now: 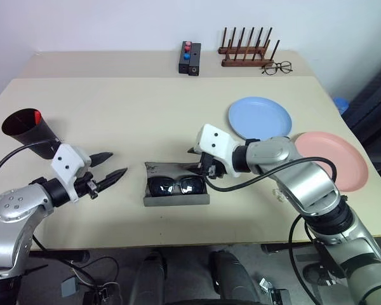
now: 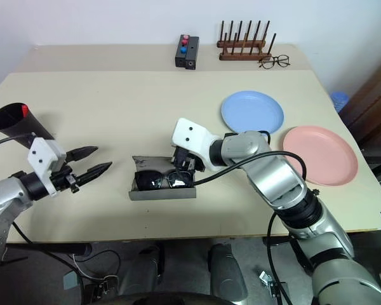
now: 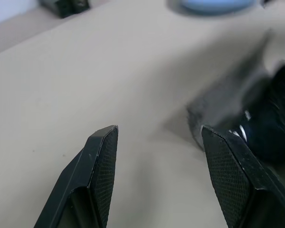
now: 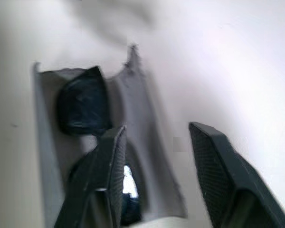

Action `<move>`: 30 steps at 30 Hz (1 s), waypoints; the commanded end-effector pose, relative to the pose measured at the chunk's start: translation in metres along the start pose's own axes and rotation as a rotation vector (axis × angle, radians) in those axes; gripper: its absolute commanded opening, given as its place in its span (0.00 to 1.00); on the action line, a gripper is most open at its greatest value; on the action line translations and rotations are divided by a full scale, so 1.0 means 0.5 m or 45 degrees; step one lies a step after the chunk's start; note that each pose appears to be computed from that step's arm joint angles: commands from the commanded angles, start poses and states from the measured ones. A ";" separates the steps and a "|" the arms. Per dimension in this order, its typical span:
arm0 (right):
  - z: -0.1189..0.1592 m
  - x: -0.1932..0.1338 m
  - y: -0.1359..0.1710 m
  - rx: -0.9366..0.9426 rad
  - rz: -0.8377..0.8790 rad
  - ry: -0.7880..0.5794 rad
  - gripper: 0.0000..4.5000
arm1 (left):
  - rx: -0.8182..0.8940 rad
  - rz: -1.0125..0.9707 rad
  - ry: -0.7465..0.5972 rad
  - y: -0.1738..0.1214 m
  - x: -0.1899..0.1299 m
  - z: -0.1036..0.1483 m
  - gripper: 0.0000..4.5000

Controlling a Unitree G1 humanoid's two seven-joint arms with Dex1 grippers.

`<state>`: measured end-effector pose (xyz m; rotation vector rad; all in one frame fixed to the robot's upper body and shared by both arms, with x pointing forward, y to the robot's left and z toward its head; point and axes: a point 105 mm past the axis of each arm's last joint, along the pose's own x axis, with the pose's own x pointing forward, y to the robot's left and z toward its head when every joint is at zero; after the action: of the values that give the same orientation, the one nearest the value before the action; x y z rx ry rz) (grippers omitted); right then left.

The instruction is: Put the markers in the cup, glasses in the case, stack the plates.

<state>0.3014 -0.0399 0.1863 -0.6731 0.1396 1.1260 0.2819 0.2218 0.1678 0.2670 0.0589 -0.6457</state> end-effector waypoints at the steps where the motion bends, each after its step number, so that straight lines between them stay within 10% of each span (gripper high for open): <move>1: 0.023 -0.035 0.008 -0.128 0.038 -0.114 0.49 | -0.078 -0.047 -0.065 0.002 0.026 0.030 0.33; 4: 0.014 -0.053 0.020 -0.198 0.081 -0.137 0.49 | -0.080 -0.153 -0.062 -0.016 0.057 0.042 0.01; 15: -0.007 -0.094 0.031 -0.168 0.045 -0.169 0.49 | -0.001 -0.520 0.210 -0.060 0.188 0.020 0.01; 30: -0.044 -0.132 0.034 -0.009 -0.002 -0.169 0.49 | 0.260 -0.923 0.365 -0.144 0.108 -0.022 0.01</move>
<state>0.2613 -0.0964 0.1819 -0.6000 0.0590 1.1887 0.2873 0.1389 0.1287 0.5026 0.4021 -1.3180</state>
